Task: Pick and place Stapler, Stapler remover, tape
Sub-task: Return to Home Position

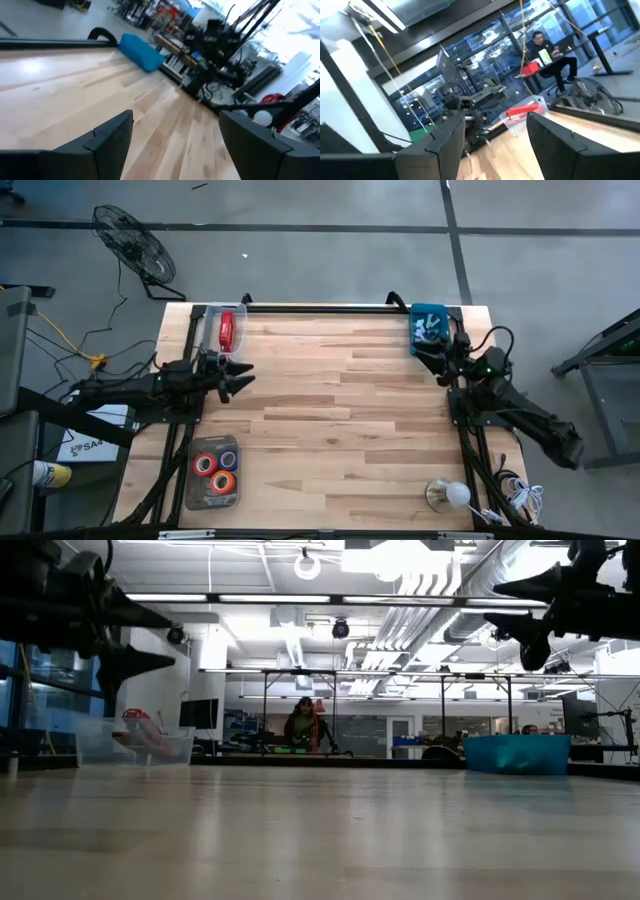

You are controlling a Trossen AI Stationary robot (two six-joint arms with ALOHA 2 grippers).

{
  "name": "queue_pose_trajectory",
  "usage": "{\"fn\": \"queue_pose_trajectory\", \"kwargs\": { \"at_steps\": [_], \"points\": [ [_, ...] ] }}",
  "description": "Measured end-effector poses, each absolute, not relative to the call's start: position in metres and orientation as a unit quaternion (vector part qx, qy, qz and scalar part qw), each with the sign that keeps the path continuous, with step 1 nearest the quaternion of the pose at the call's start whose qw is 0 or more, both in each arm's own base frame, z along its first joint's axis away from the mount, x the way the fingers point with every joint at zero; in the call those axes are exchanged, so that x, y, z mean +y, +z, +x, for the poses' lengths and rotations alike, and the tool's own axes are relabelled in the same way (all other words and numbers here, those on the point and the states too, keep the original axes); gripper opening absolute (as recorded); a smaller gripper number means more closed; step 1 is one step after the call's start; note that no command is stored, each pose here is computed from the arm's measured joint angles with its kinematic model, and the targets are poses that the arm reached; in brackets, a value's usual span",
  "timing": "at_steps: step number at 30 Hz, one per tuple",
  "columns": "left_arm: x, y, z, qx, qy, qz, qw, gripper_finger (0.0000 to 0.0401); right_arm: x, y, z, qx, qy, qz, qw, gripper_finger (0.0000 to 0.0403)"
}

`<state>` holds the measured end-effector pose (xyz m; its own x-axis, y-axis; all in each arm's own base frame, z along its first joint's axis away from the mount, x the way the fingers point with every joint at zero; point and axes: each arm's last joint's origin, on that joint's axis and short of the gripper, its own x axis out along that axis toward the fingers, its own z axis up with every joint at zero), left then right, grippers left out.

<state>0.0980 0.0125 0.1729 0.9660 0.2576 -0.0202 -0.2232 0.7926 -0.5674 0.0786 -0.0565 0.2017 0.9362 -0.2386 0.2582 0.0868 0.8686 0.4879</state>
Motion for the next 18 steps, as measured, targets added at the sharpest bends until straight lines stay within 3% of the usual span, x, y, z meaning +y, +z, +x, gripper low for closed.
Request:
{"fn": "queue_pose_trajectory", "kwargs": {
  "at_steps": [13,18],
  "points": [
    [0.012,0.173,0.097,-0.038,0.125,-0.284,0.95,0.0291,-0.033,0.187,0.097,-0.118,-0.063,0.246,0.96,0.0204],
    [0.012,0.172,0.097,-0.037,0.126,-0.283,0.95,0.0291,-0.024,0.173,0.101,-0.063,-0.129,0.248,0.958,0.0204]
  ]
}}
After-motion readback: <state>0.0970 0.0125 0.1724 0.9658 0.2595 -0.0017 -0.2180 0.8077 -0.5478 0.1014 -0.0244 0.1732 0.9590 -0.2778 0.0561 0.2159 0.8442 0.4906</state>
